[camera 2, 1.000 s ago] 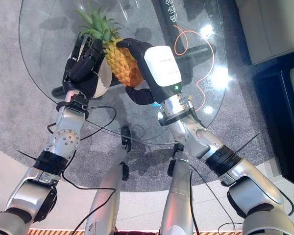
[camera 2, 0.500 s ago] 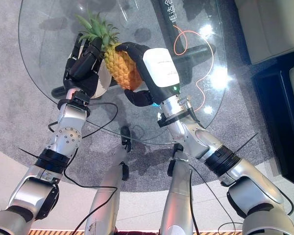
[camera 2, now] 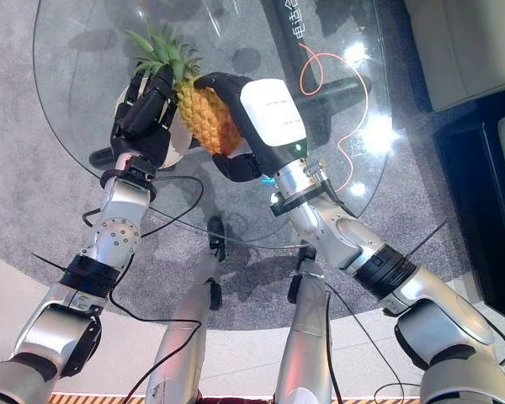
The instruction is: Pick up the fruit to the plate
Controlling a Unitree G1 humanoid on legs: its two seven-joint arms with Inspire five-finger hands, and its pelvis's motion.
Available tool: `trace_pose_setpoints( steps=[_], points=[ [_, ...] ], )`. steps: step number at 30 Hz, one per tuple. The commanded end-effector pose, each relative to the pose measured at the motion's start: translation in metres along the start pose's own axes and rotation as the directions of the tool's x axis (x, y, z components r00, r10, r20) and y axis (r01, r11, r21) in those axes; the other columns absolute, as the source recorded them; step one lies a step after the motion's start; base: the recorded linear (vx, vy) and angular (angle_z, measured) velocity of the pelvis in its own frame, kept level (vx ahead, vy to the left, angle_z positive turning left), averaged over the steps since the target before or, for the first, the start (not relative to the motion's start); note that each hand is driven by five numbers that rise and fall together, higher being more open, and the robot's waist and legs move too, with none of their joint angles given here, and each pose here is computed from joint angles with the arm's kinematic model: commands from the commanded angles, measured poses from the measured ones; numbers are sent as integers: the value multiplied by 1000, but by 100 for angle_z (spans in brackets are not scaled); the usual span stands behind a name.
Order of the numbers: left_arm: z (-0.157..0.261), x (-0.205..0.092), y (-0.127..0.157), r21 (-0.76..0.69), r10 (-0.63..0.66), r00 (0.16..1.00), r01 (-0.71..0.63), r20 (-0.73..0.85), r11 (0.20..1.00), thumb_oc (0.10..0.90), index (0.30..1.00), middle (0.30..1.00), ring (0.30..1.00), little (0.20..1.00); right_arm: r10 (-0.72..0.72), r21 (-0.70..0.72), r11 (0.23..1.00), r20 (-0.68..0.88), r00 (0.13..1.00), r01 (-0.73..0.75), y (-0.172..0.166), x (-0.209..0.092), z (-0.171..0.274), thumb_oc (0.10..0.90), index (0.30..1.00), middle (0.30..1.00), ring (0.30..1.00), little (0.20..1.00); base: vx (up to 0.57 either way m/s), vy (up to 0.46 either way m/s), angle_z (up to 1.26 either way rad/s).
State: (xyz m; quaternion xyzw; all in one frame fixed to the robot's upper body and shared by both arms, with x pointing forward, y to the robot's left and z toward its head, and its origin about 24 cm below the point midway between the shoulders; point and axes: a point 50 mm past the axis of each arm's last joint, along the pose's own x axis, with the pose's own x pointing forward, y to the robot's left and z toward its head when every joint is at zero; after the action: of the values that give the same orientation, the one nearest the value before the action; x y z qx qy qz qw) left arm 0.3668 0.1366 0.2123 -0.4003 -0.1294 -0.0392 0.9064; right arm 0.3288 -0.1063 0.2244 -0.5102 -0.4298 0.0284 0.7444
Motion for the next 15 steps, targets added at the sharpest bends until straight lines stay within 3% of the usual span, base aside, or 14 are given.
trace_pose_setpoints(
  steps=[1, 15],
  points=[
    [26, 6, -70, 49, -238, 966, 234, 98, 971, 800, 900, 900, 900, 900, -257, 147, 966, 462, 849, 212, -54, 40, 96, 100, 300, 300, 300, 200, 0, 0, 0],
    [21, 7, -75, 105, -238, 968, 229, 85, 968, 800, 900, 900, 900, 900, -288, 212, 955, 499, 817, 208, -59, 39, 111, 100, 300, 300, 300, 200, 0, 0, 0]
  ],
)
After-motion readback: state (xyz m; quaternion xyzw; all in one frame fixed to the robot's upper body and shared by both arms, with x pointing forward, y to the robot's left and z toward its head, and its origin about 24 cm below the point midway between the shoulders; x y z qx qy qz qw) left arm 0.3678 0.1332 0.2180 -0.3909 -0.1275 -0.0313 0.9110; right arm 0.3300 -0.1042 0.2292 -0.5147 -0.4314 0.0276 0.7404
